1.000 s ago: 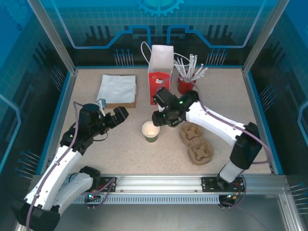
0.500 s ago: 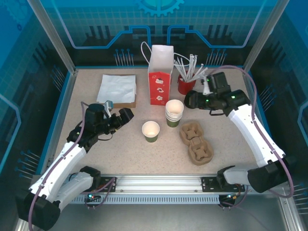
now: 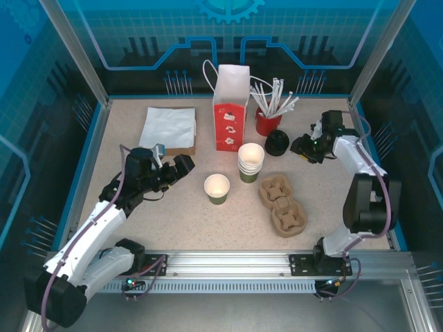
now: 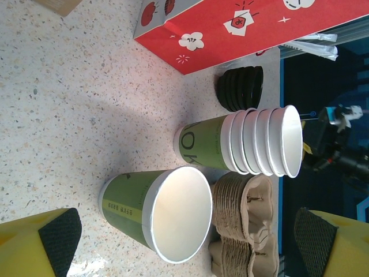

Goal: Pack the takeout coffee

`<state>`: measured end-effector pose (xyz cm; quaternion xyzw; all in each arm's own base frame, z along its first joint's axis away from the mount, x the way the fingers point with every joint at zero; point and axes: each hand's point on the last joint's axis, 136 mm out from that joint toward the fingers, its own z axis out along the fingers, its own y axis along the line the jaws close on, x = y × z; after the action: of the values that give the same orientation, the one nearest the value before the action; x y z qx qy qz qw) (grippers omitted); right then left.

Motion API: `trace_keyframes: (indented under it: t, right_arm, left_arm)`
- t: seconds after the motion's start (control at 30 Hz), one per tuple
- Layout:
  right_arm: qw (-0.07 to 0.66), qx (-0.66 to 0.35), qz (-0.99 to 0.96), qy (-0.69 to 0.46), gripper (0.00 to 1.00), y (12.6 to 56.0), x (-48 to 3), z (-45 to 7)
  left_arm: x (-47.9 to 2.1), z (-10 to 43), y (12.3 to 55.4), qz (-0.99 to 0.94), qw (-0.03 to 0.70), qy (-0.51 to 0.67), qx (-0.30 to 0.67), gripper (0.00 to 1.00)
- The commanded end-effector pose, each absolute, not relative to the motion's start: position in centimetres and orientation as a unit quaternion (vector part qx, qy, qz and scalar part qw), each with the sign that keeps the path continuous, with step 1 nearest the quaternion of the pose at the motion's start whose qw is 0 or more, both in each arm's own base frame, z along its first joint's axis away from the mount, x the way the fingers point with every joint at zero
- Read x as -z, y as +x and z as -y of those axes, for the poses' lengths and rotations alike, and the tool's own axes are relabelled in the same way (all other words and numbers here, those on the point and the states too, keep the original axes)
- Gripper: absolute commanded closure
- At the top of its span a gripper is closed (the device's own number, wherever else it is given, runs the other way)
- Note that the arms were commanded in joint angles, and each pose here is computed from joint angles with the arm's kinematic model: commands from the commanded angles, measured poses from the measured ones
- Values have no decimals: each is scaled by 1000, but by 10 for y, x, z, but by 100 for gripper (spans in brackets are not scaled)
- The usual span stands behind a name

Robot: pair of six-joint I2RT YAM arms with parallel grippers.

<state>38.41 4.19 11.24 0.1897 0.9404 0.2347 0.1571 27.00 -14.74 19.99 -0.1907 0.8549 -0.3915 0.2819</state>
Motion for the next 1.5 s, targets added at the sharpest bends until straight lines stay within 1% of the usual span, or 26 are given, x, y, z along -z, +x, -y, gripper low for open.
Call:
trace_keyframes:
  t: [0.0,0.17,0.47,0.57,0.8,1.17,1.3,1.47]
  right_arm:
    - [183,-257,-931,184,55,418,-120,-42]
    - [174,-255,-935,177,55,442,-106,-42]
    - [150,-273,-937,160,57,466,-81,-53]
    - [141,-269,-940,158,59,468,-73,-54]
    - [135,-260,-943,157,66,469,-65,-54]
    - [138,-250,-947,144,74,468,-72,-56]
    - [139,-248,-949,139,79,467,-75,-56]
    - [139,-245,-950,137,81,465,-77,-55]
  left_arm:
    - [-200,154,269,-853,272,-190,402,1]
    - [-203,155,270,-853,274,-188,402,1]
    - [-202,156,270,-856,273,-188,396,1]
    - [-202,156,271,-856,274,-189,395,1]
    - [-203,155,270,-858,274,-188,391,1]
    - [-202,156,270,-859,274,-187,389,1]
    - [-202,156,270,-860,274,-186,389,1]
    - [-203,155,270,-860,277,-185,387,1]
